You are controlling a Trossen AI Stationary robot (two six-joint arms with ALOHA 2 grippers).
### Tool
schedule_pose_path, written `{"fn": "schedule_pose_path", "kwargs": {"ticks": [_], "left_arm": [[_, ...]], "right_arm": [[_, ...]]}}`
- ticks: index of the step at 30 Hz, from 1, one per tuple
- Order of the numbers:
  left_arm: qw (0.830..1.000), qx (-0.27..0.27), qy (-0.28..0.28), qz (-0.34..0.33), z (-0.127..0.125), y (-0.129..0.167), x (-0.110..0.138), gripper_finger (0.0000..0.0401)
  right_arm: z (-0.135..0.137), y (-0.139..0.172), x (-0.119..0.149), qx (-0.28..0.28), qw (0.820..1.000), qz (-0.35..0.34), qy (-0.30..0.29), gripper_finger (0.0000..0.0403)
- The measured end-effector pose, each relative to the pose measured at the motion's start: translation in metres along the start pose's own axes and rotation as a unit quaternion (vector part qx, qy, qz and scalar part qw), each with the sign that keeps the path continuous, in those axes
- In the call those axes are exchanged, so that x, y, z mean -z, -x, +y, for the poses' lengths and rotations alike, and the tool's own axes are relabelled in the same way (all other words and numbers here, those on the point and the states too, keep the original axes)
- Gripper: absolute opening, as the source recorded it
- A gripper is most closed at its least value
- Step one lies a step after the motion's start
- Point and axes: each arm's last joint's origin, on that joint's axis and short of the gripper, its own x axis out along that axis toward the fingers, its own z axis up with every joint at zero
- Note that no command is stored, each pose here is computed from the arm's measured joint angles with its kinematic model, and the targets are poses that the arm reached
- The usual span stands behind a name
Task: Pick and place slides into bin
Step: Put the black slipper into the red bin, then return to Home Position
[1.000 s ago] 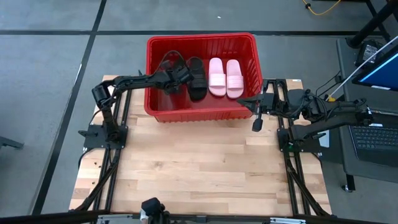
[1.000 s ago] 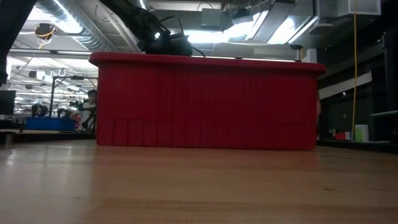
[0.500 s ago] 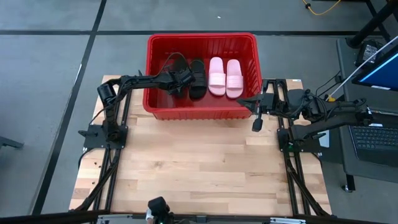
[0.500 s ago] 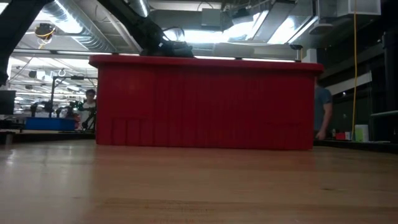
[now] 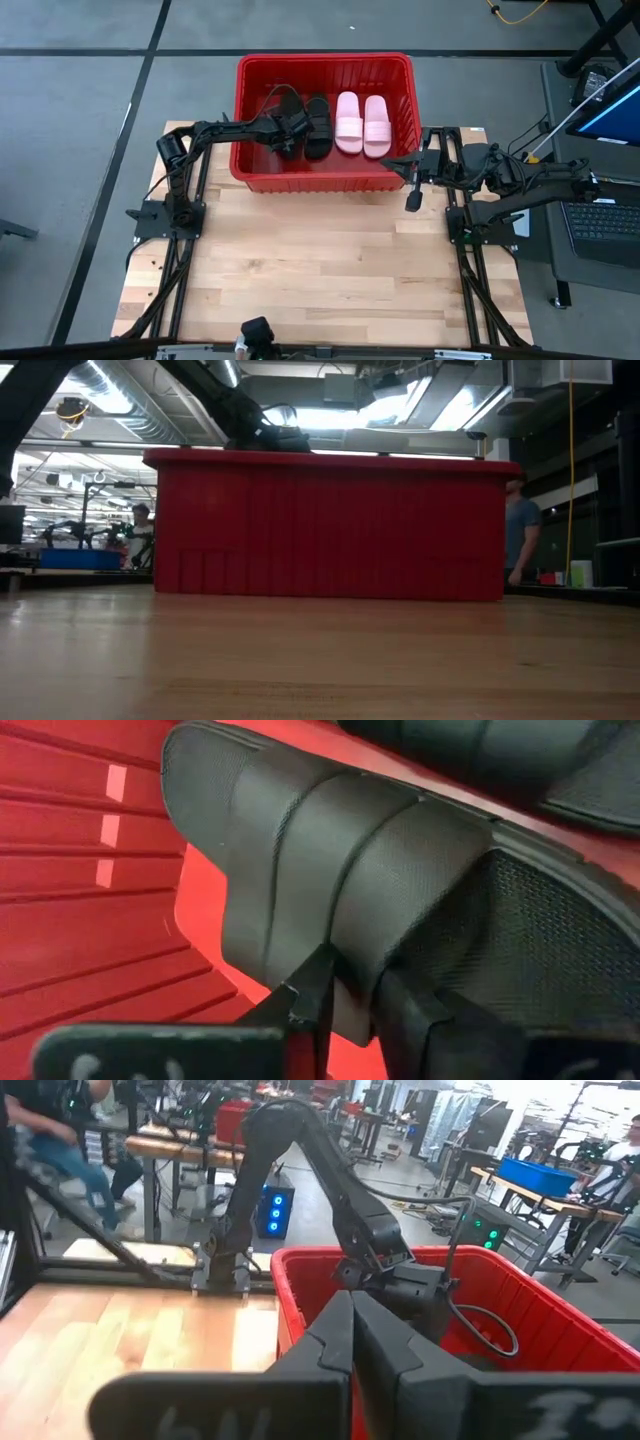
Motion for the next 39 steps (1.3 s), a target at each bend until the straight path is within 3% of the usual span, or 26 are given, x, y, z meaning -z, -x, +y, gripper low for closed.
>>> {"fn": "schedule_pose_path", "kwargs": {"ticks": [10,20,31,39], "left_arm": [[1.000,0.002,0.001,-0.001,0.000,0.000,0.000,0.0126],[1.000,-0.005,-0.008,-0.013,0.005,0.011,0.000,0.0154],[0.994,-0.014,0.028,-0.105,0.036,0.080,0.006,0.0156],[0.979,-0.002,0.074,-0.191,0.050,0.140,0.020,0.0144]], "right_arm": [[0.002,-0.004,0.004,-0.003,1.000,0.017,-0.015,0.0007],[0.005,-0.011,0.008,-0.005,0.999,0.031,-0.011,0.0007],[0.005,-0.011,0.007,-0.004,1.000,0.027,-0.012,0.0007],[0.005,-0.011,0.007,-0.004,1.000,0.025,-0.013,0.0007]]}}
